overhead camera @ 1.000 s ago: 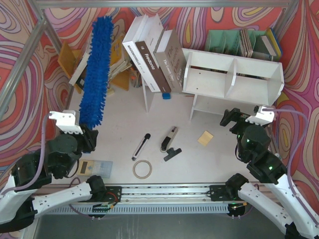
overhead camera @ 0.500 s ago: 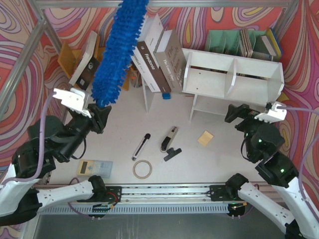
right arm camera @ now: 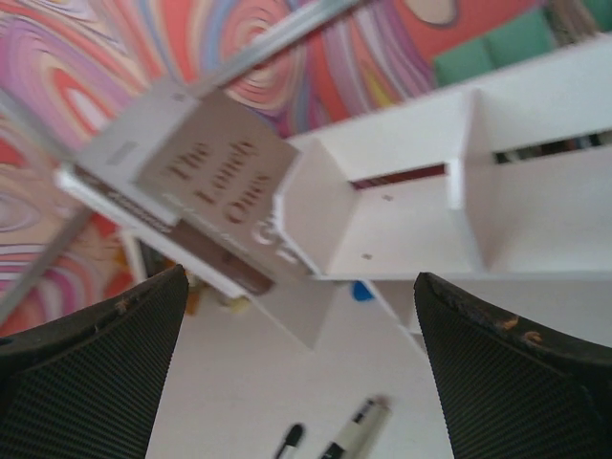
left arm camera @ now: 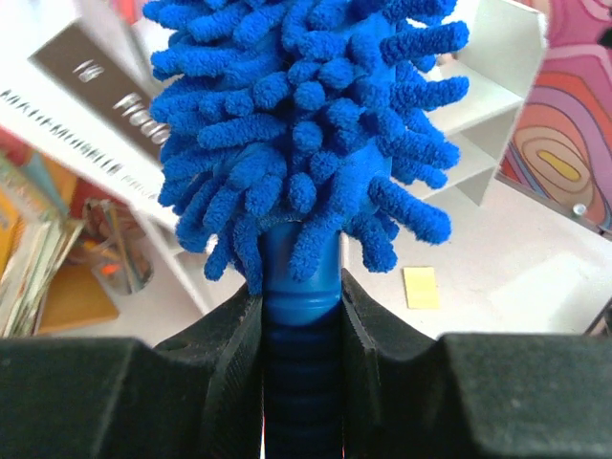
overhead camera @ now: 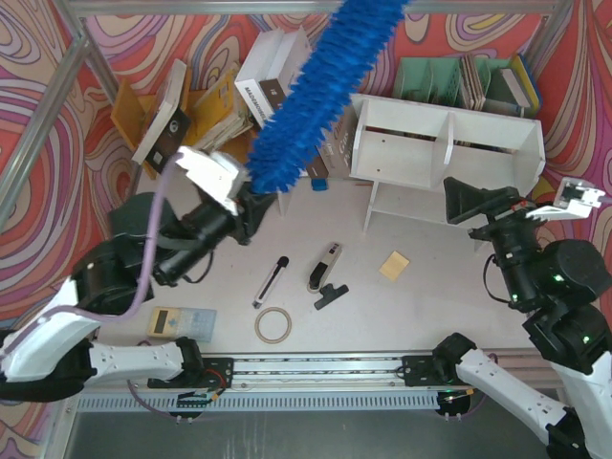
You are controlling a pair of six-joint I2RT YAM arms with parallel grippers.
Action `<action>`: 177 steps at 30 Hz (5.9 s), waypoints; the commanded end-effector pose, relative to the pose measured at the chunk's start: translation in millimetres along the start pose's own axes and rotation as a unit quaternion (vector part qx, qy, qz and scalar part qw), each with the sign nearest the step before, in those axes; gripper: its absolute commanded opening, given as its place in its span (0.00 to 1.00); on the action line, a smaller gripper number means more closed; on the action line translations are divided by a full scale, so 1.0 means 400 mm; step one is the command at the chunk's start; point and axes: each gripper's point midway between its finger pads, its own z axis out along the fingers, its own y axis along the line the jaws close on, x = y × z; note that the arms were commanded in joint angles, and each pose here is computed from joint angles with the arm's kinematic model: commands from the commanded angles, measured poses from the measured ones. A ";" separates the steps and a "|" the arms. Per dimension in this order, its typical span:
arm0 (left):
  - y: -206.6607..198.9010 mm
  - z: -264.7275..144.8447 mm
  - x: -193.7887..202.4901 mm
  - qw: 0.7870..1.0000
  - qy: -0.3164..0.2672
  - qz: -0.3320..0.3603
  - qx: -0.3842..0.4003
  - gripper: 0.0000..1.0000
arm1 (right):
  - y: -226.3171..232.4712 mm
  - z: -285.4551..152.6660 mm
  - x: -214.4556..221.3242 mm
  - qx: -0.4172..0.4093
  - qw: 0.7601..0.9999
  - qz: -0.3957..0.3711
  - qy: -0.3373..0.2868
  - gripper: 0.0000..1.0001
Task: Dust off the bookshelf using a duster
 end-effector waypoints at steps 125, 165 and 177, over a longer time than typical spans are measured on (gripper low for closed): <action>0.007 -0.098 0.207 0.986 -0.058 -0.044 -0.149 0.98 | -0.307 -0.078 0.784 0.304 0.826 0.427 0.208 0.15; 0.035 -0.091 0.268 0.980 -0.054 -0.064 -0.181 0.98 | -0.334 -0.062 0.856 0.339 0.826 0.390 0.226 0.73; 0.052 -0.032 0.330 0.971 -0.006 -0.074 -0.225 0.98 | -0.327 -0.053 0.723 0.321 0.873 0.312 0.195 0.91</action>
